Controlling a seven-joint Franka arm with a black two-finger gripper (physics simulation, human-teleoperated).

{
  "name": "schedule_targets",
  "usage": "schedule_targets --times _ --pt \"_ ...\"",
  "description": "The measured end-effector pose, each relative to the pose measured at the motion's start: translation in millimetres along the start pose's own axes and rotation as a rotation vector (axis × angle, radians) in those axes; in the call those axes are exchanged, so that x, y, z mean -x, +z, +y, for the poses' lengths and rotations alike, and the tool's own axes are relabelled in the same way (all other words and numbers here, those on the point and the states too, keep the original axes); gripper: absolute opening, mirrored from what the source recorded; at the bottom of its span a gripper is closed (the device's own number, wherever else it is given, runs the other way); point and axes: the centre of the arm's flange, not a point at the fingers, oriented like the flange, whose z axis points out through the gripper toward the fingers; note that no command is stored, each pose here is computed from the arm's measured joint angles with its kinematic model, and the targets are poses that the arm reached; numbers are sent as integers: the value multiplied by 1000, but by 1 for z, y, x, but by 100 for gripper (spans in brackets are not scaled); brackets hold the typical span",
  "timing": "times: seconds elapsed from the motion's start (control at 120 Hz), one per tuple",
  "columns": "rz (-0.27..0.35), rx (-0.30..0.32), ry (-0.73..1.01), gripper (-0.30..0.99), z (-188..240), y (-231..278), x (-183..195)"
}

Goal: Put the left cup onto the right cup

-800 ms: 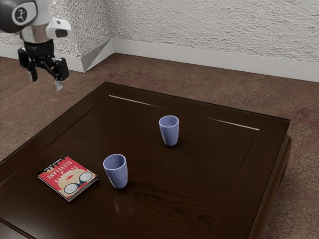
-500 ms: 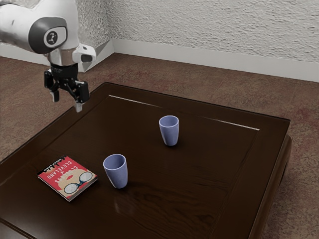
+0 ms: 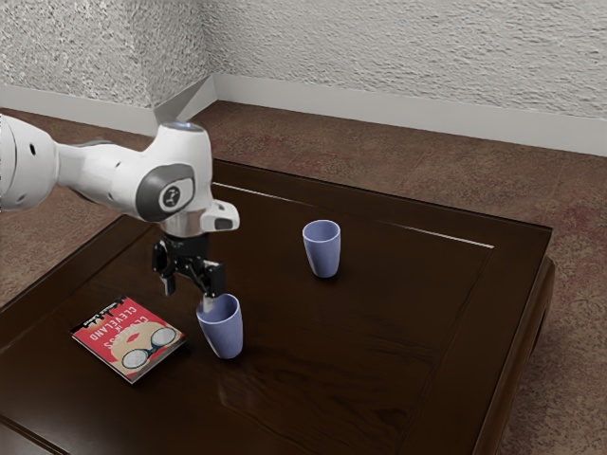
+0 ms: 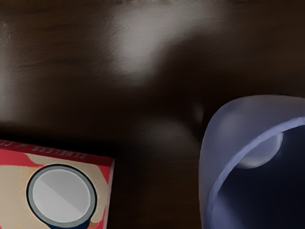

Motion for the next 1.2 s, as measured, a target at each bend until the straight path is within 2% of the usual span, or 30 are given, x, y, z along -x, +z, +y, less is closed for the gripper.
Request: schedule_targets --times 0.108,0.3,0.342,0.475,0.567,0.717,0.908,1.025,1.2 --pt "42 15 13 69 12 4 -8" --pt "55 31 -1 68 9 29 -21" --pt "63 30 -1 62 9 30 -22" --pt "97 27 5 26 13 24 -26" --pt "111 27 8 11 15 21 -27" --pt "133 29 17 -1 21 14 -27" --pt "154 29 36 -6 33 4 -25" --pt "205 24 50 -8 40 -24 -21" --pt "355 19 83 -9 65 -133 -35"
